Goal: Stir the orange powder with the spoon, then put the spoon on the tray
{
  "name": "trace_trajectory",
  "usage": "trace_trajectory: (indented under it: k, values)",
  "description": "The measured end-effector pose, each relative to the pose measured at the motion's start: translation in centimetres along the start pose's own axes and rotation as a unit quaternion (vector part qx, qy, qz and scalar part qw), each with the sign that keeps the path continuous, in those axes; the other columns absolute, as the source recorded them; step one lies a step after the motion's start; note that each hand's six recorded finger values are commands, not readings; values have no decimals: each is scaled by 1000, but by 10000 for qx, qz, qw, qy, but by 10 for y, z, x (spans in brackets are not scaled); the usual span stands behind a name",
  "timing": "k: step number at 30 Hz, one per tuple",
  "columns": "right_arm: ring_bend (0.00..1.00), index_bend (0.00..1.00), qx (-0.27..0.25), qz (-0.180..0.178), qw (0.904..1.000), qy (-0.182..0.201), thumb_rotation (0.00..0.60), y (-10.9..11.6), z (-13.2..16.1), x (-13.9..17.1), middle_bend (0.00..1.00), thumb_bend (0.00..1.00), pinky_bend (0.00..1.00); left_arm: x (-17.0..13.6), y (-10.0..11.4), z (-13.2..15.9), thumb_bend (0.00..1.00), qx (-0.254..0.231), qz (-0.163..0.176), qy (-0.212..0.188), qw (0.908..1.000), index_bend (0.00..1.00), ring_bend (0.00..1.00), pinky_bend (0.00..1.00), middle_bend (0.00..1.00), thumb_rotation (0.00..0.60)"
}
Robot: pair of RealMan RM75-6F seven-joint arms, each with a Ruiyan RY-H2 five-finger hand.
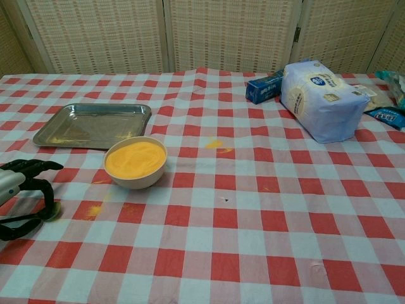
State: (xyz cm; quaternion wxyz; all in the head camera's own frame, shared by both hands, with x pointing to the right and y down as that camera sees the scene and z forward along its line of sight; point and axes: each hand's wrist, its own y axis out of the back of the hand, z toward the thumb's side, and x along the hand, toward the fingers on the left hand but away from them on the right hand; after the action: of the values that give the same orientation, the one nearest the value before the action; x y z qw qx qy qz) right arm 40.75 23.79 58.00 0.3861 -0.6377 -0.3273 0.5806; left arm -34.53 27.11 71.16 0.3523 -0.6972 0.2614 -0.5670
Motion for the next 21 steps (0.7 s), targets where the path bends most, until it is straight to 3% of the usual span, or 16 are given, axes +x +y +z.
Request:
trace_trajectory:
  k: [7,21]
  values:
    - [0,0,-10,-22,10000,-9,600,1,-1,1,0,31,0,4,-3,-2,401,14,-43,49,10000,455,0,38,44,600]
    - [0,0,-8,8,10000,15,600,0,1,0,0,31,0,6,-2,-6,401,13,-24,131,9999,610,0,37,85,600]
